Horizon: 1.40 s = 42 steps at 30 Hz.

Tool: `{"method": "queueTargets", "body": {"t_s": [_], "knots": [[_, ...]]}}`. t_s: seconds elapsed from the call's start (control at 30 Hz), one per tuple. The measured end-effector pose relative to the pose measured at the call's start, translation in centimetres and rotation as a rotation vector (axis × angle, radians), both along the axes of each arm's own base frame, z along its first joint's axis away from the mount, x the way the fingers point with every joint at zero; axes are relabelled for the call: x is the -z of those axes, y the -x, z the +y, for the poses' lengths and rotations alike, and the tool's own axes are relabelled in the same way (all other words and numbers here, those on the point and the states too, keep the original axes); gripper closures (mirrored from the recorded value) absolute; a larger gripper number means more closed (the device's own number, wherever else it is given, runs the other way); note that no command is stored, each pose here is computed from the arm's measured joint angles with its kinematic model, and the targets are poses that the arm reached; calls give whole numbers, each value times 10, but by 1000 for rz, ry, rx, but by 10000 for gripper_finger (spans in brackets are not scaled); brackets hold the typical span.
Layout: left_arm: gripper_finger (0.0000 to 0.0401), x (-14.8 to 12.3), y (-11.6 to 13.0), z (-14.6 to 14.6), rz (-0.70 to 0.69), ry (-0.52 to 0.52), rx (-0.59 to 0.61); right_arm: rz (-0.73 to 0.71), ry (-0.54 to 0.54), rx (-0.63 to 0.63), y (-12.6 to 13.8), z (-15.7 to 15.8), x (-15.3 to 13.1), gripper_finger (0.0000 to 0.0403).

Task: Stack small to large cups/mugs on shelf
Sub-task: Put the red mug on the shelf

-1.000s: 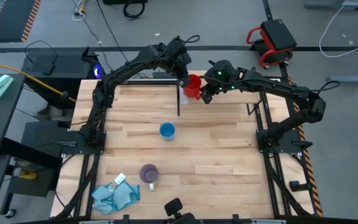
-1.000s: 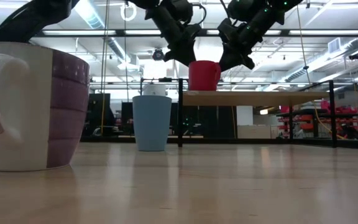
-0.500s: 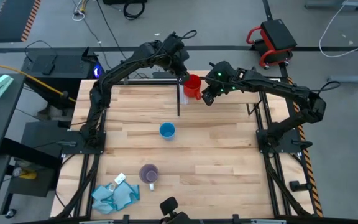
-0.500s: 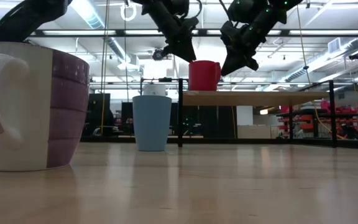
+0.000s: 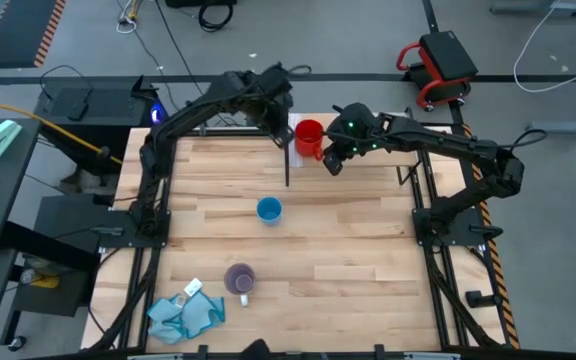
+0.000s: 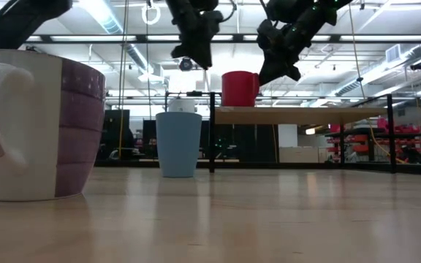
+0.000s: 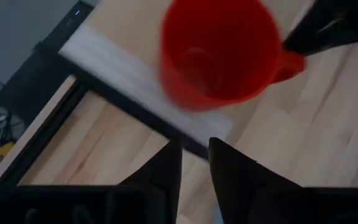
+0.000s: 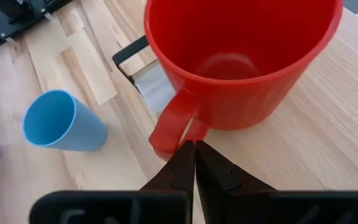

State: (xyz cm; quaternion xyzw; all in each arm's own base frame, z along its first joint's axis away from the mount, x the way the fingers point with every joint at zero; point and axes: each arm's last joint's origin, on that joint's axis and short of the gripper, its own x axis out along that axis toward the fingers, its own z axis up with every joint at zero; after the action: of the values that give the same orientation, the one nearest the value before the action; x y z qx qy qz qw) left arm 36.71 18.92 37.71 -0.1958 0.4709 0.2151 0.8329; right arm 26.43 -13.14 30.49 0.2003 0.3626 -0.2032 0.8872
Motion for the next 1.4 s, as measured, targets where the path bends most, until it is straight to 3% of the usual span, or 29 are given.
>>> {"method": "queueTargets", "body": {"t_s": [0.8,1.23,1.4], "knots": [[324,29,-30,4,-17,29,-20,-37,14,-47,-6,6,-3,385],[330,32,-32,9,-34,22,-21,-33,7,-8,-5,4,-2,385],[325,32,-23,9,29,54,-33,18,-28,10,1,7,0,385]]}}
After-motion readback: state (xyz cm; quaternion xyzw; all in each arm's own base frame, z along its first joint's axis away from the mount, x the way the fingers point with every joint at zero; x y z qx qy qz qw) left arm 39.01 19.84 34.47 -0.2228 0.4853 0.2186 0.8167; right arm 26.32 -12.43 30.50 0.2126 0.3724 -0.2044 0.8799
